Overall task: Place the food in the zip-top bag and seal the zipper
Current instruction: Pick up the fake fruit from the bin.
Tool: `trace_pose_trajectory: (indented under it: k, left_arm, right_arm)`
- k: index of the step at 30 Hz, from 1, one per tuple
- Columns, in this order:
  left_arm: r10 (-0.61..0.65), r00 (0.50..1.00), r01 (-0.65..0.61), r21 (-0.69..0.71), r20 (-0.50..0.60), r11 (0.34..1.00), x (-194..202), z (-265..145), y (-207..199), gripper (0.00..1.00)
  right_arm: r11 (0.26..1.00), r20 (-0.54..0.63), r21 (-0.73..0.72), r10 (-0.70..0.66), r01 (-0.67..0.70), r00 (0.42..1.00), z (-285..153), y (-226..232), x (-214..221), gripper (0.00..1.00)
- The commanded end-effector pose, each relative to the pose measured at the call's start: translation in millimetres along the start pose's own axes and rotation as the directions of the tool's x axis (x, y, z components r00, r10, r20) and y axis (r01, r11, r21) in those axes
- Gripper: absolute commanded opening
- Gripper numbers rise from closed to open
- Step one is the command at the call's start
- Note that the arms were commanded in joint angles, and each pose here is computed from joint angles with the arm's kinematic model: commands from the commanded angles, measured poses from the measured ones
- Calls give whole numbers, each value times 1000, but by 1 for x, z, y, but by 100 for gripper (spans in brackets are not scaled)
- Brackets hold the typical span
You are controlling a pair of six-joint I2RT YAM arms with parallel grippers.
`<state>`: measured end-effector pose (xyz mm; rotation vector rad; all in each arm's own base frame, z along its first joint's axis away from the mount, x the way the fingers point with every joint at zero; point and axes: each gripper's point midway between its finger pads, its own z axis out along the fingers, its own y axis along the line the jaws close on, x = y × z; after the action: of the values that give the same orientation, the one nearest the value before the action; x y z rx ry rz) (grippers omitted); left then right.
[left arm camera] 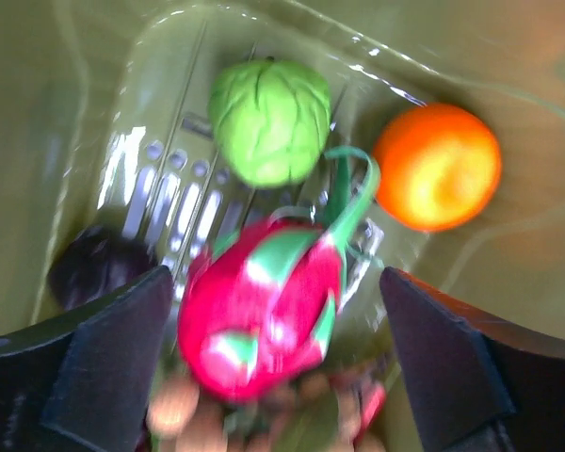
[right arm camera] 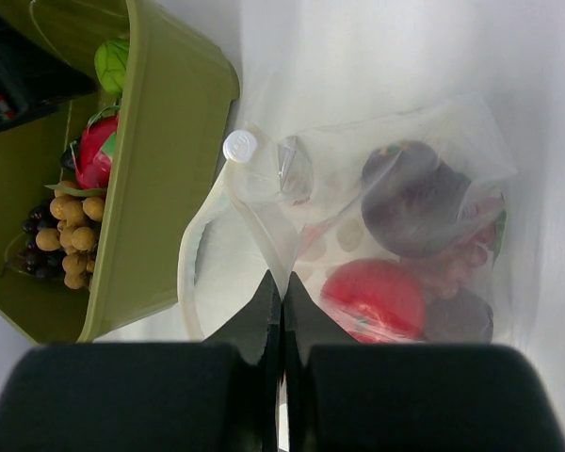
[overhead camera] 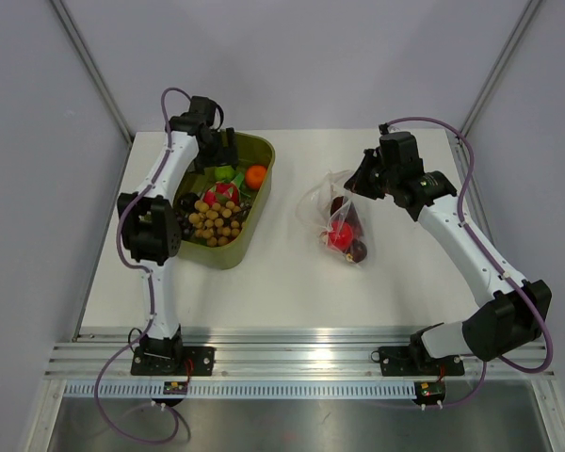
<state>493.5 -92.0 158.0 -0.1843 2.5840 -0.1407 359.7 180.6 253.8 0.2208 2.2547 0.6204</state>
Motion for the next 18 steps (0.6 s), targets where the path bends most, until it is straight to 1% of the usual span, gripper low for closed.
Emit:
trace_pose_trajectory:
  k: [1,2,3,6,8,11,15,18]
  left_arm:
    - [18,998,-20,32,59,999,-24,12,-10,98]
    - [18,997,-20,25,77,999,-32,12,-10,98]
    - [23,998,-24,17,53,1000,-27,27,-9,98]
    - [28,999,-28,0,45,1000,-26,46,-6,98]
    - [28,999,-28,-12,42,1000,-25,55,-4,99]
    - [27,999,-27,8,18,1000,-19,68,-7,98]
    - [11,1000,-11,14,5,1000,-15,80,-9,91]
    - [6,1000,-6,19,0,1000,-14,84,-10,81]
  right_arm:
    - [997,56,-71,-3,7,998,-12,19,-15,0]
    - [997,59,-71,-5,9,998,-12,19,-15,0]
    - [997,60,-72,-6,11,998,-12,19,-16,0]
    - [998,59,-63,-10,14,998,-12,17,-16,0]
    - [998,57,-58,-12,15,998,-11,17,-16,0]
    - [998,57,-56,-15,18,998,-10,16,-16,0]
    - [998,54,-56,-13,16,998,-9,17,-16,0]
    - [998,54,-54,-13,16,998,-9,16,-16,0]
